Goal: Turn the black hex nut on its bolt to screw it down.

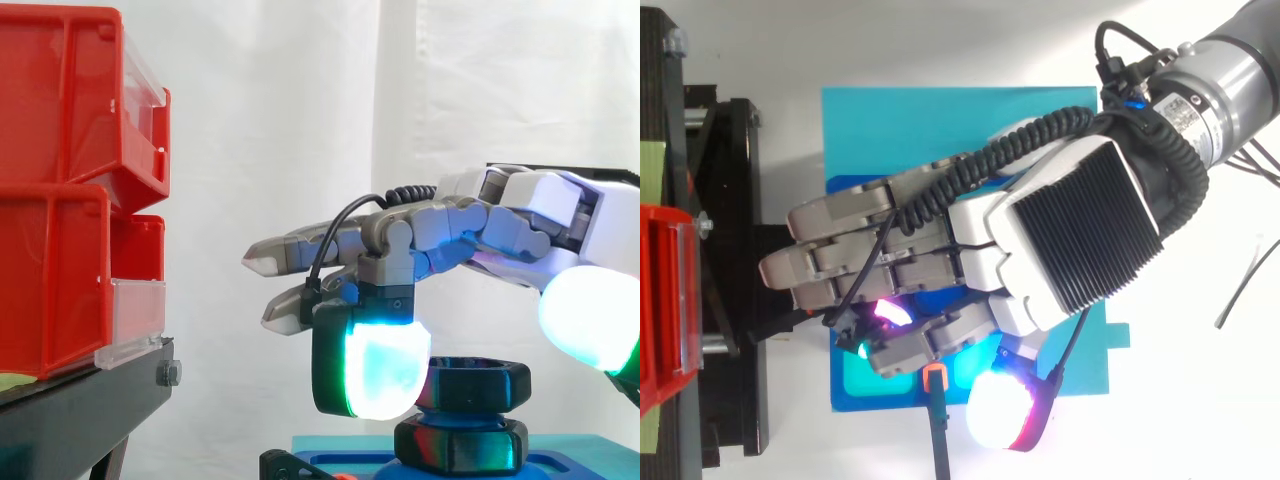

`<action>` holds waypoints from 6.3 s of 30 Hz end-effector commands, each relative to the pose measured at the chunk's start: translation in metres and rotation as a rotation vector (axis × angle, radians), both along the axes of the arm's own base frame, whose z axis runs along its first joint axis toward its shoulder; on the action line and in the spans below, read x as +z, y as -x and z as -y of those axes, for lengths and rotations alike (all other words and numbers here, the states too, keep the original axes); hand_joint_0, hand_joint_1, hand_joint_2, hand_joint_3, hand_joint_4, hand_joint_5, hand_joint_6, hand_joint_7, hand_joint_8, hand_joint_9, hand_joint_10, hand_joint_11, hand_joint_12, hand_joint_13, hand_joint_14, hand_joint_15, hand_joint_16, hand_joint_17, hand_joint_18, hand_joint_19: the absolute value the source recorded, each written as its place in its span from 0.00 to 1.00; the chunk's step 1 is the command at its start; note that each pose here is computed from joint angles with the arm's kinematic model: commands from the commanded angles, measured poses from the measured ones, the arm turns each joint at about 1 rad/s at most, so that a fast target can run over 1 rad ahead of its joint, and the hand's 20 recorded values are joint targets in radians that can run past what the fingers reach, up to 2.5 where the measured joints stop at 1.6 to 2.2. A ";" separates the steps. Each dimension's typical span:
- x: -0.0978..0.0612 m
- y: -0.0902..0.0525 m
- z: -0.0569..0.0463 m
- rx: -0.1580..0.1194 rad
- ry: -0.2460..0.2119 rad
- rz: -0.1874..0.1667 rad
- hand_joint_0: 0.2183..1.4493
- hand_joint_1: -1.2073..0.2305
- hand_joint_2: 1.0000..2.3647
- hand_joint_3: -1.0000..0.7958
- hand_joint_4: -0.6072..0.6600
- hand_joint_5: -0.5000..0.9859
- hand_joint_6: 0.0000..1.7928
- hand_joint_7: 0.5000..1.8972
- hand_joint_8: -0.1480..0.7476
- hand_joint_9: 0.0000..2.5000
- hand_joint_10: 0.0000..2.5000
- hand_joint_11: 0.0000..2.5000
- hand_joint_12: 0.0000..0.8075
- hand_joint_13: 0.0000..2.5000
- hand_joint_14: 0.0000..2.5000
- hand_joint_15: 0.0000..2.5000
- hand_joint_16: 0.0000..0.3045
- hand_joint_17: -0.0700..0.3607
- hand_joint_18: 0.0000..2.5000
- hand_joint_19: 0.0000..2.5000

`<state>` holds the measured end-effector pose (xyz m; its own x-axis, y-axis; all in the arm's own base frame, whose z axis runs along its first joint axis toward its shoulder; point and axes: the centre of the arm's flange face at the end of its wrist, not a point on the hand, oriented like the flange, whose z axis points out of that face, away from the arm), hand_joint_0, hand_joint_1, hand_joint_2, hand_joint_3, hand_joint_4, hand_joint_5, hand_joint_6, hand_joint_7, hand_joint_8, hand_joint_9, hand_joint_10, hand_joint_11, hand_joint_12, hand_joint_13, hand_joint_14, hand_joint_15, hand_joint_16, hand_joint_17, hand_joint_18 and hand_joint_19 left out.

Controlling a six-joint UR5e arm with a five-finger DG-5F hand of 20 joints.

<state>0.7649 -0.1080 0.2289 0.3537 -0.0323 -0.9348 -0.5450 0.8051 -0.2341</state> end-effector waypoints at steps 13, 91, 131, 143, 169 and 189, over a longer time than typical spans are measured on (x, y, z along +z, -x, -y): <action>0.003 0.002 0.022 -0.016 0.006 0.027 0.21 0.77 0.00 0.28 0.64 0.30 0.31 0.59 0.50 0.34 0.00 0.03 0.46 0.20 0.00 0.02 0.17 0.44 0.15 0.07; 0.026 -0.020 -0.038 -0.013 -0.041 -0.032 0.22 0.79 0.00 0.28 0.62 0.31 0.32 0.62 0.51 0.37 0.00 0.04 0.46 0.23 0.00 0.04 0.18 0.44 0.19 0.09; 0.008 -0.007 -0.017 -0.007 -0.019 -0.046 0.22 0.74 0.00 0.28 0.65 0.24 0.46 0.32 0.51 0.34 0.00 0.08 0.47 0.25 0.00 0.05 0.18 0.45 0.22 0.09; 0.006 -0.007 -0.019 -0.004 -0.020 -0.036 0.22 0.72 0.00 0.28 0.67 0.22 0.47 0.27 0.52 0.32 0.00 0.08 0.47 0.26 0.00 0.05 0.18 0.45 0.22 0.09; 0.007 -0.003 0.006 -0.020 -0.014 -0.022 0.22 0.70 0.00 0.28 0.68 0.23 0.47 0.27 0.52 0.33 0.00 0.09 0.46 0.26 0.00 0.05 0.18 0.45 0.23 0.09; 0.007 0.010 0.056 -0.013 0.012 -0.006 0.22 0.70 0.00 0.28 0.68 0.23 0.47 0.28 0.52 0.34 0.00 0.09 0.46 0.26 0.00 0.06 0.18 0.44 0.23 0.10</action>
